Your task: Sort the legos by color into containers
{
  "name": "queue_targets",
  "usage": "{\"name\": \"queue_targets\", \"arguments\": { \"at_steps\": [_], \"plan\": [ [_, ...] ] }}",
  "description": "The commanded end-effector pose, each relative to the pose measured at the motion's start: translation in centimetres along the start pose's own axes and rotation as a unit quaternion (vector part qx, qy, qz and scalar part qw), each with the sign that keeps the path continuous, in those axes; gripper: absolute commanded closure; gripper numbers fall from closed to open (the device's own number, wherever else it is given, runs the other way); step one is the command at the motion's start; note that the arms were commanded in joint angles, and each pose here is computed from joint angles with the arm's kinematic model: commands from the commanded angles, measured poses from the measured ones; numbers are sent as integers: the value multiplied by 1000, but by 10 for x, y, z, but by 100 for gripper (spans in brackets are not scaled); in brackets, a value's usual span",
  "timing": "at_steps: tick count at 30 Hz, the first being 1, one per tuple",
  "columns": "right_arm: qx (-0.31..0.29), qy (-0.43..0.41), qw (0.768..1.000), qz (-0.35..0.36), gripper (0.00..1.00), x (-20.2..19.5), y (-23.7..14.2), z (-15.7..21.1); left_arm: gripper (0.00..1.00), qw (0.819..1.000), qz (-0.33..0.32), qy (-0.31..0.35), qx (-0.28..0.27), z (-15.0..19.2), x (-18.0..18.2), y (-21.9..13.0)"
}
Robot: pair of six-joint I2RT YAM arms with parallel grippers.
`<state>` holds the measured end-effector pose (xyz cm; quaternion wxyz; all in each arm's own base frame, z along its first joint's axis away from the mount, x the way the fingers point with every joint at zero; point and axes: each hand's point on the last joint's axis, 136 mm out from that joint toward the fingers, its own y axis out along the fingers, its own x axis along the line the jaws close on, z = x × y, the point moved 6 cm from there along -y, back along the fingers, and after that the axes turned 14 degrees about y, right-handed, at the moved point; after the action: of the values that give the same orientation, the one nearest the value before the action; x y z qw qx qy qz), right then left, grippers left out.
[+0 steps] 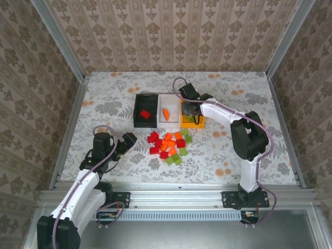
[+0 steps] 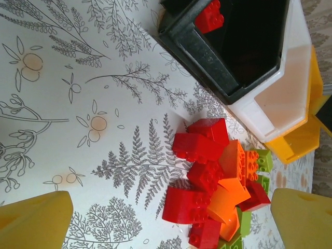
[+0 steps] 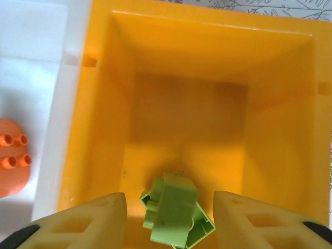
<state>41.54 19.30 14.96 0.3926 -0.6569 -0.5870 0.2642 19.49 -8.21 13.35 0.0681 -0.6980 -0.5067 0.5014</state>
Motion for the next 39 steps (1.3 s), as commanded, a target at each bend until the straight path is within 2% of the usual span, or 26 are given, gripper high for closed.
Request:
{"name": "queue_targets", "arguments": {
  "at_steps": [1,4,9,13,16,19,21,27,32,39],
  "plan": [
    [-48,0,999,-13,51,0,-48,-23,0,1000,19,10,13,-2,-8,-1],
    [-56,-1,998,-26,51,0,-68,-16,0,999,18,18,27,2,-9,8],
    [-47,-44,997,-46,51,10,-91,35,0,992,-27,91,87,13,-22,32],
    [-27,-53,997,-44,51,1,-91,70,7,975,-44,169,140,21,-45,50],
    [-21,-44,998,-45,50,-11,-88,84,7,964,-76,208,150,24,-50,59],
    [-9,-39,998,-52,49,-15,-86,93,6,956,-99,230,153,19,-53,67],
    [-8,-37,998,-51,47,-18,-85,96,1,949,-108,249,161,15,-58,72],
    [-17,-34,998,-45,42,-27,-90,98,0,924,-142,300,190,11,-69,97],
    [-21,-35,998,-40,39,-35,-91,103,1,919,-155,307,191,10,-70,112],
    [-17,-38,998,-36,39,-41,-84,110,17,910,-173,321,196,9,-68,132]
  ]
}}
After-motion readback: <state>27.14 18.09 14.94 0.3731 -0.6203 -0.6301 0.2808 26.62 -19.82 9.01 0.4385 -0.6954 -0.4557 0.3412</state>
